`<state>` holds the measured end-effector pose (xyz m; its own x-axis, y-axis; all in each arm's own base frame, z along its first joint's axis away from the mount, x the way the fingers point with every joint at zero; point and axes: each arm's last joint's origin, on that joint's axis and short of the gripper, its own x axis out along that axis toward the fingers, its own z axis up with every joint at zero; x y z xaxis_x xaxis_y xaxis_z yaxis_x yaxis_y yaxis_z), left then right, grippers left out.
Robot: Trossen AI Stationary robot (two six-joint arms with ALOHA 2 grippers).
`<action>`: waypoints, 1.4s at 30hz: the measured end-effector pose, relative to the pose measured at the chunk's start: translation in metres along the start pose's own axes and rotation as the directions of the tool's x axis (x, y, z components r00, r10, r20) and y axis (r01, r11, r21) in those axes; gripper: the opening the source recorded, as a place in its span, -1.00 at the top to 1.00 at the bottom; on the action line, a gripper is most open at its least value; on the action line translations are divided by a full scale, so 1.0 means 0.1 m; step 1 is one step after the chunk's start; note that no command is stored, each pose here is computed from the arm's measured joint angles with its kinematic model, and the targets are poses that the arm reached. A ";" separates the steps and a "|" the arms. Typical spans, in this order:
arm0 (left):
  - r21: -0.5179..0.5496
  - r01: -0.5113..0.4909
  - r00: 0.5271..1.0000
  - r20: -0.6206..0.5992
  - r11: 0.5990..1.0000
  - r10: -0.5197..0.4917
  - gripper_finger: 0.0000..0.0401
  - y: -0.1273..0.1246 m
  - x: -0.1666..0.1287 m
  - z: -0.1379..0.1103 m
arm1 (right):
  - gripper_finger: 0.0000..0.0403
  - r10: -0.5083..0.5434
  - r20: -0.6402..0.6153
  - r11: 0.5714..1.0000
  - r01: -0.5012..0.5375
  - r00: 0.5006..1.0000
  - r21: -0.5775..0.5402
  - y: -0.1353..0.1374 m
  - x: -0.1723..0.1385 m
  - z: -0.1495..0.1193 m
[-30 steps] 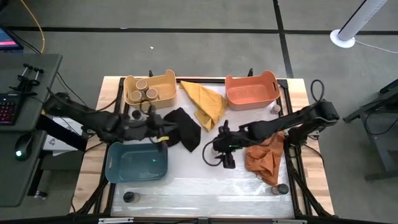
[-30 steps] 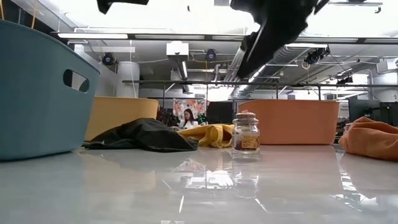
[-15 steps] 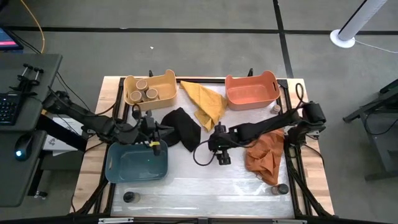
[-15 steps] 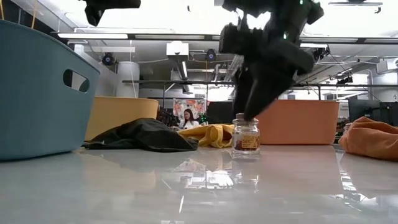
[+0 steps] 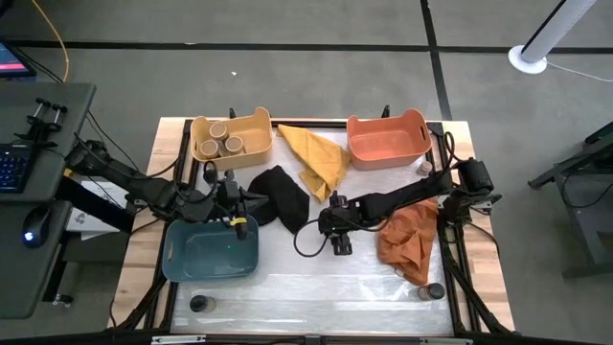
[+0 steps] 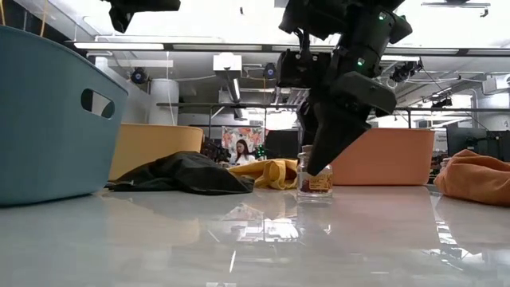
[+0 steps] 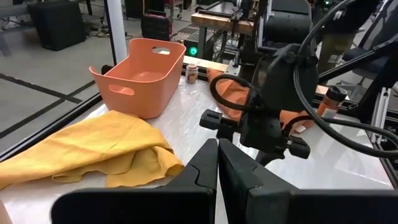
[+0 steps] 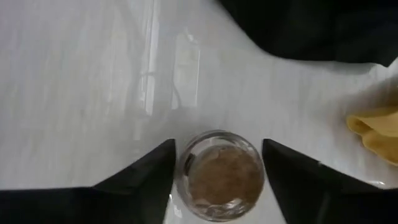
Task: Sort spices by type
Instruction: Put the left brown spice bottle into the orange bin
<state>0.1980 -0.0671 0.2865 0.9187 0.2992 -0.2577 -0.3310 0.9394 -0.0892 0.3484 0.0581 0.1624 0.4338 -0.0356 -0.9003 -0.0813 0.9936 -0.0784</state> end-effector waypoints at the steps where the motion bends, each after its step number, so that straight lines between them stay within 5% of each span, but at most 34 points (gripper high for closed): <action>1: 0.000 0.000 1.000 0.000 1.000 0.000 1.00 0.00 0.00 0.00 | 0.02 -0.002 -0.001 1.000 0.002 1.000 0.004 0.00 0.00 0.00; 3: 0.001 0.000 1.000 -0.001 1.000 0.000 1.00 0.00 0.00 0.00 | 0.16 -0.003 -0.007 1.000 0.003 1.000 0.018 0.00 -0.02 0.00; 8: 0.011 -0.005 1.000 -0.011 1.000 0.005 1.00 0.00 0.00 -0.01 | 0.16 -0.027 -0.036 0.999 0.028 0.999 0.018 -0.07 -0.25 -0.05; 13: 0.022 -0.016 1.000 -0.020 1.000 0.017 1.00 0.01 0.00 -0.03 | 0.16 -0.262 0.045 0.963 0.258 0.964 0.076 -0.38 -0.86 -0.08; 17: 0.038 -0.046 0.999 -0.009 0.998 0.046 1.00 0.02 0.00 -0.02 | 0.16 -0.494 0.102 0.854 0.460 0.864 0.242 -0.78 -1.35 -0.17; 22: 0.042 -0.067 0.998 -0.004 0.997 0.067 1.00 0.04 0.01 -0.02 | 0.16 -0.640 -0.047 0.629 0.558 0.767 0.541 -1.43 -1.59 -0.44; 26: 0.027 -0.068 0.998 -0.003 0.997 0.068 1.00 0.04 0.01 -0.01 | 0.16 -0.607 -0.207 0.454 0.549 0.767 0.702 -1.94 -1.55 -0.73; 28: 0.025 -0.068 0.998 -0.003 0.997 0.068 1.00 0.04 0.01 -0.02 | 0.16 -0.557 -0.228 0.404 0.501 0.799 0.766 -2.15 -1.48 -0.83; 34: 0.012 -0.062 0.998 -0.017 0.998 0.063 1.00 0.02 0.04 -0.04 | 0.16 -0.442 -0.276 0.332 0.441 0.854 0.834 -2.50 -1.10 -0.98; 42: 0.035 -0.067 0.997 -0.042 0.997 0.069 1.00 -0.01 0.10 -0.09 | 0.16 -0.325 -0.391 0.304 0.486 0.861 0.819 -2.66 -0.61 -1.14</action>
<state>0.2053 -0.0671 0.2750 0.8839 0.3557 -0.3037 -0.3844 0.9224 -0.0384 0.2414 -0.2159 0.1898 0.0495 -0.3953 -0.9172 0.9212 0.3728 -0.1110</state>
